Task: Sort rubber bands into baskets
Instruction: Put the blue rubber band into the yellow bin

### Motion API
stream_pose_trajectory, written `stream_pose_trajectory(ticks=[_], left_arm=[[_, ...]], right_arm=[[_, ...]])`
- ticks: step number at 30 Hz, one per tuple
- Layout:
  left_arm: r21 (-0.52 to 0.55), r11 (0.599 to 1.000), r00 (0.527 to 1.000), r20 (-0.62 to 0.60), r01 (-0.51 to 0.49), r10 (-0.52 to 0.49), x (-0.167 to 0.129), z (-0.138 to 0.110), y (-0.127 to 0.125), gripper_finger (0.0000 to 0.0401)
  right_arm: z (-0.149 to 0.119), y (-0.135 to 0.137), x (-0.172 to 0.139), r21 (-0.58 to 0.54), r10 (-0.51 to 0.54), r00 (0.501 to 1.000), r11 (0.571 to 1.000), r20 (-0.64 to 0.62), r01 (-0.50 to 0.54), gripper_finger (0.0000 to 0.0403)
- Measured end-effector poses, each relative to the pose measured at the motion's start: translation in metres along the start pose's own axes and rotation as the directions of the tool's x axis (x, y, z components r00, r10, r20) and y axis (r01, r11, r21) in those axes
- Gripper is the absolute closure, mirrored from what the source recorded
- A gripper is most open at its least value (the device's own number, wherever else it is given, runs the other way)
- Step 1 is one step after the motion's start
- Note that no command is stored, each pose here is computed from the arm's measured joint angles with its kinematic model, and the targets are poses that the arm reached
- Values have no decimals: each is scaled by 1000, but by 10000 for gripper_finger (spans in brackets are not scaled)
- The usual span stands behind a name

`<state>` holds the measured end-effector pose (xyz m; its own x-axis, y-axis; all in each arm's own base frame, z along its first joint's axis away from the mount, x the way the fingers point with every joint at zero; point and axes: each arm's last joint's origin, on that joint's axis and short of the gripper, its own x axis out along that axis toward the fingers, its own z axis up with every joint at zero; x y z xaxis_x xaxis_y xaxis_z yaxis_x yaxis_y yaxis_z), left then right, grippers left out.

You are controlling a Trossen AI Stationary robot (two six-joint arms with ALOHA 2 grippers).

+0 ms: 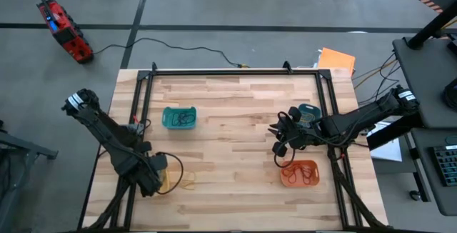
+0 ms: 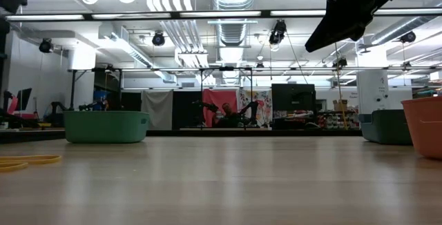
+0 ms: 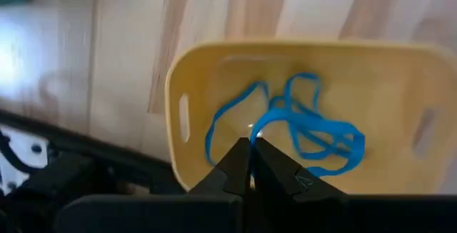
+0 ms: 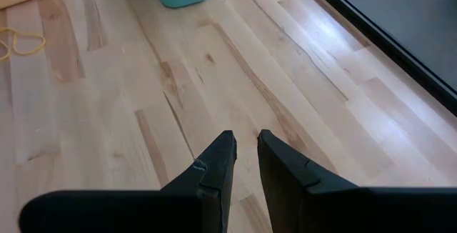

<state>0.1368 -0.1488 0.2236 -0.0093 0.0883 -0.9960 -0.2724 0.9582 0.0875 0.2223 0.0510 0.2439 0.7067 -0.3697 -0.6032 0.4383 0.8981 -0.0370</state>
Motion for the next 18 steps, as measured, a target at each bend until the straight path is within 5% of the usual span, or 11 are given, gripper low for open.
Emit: stream_pose_trajectory(ticks=[18], left_arm=[[-17,999,998,-44,-46,46,17,-2,1,401]], right_arm=[[0,0,0,10,0,1000,1000,0,0,346]])
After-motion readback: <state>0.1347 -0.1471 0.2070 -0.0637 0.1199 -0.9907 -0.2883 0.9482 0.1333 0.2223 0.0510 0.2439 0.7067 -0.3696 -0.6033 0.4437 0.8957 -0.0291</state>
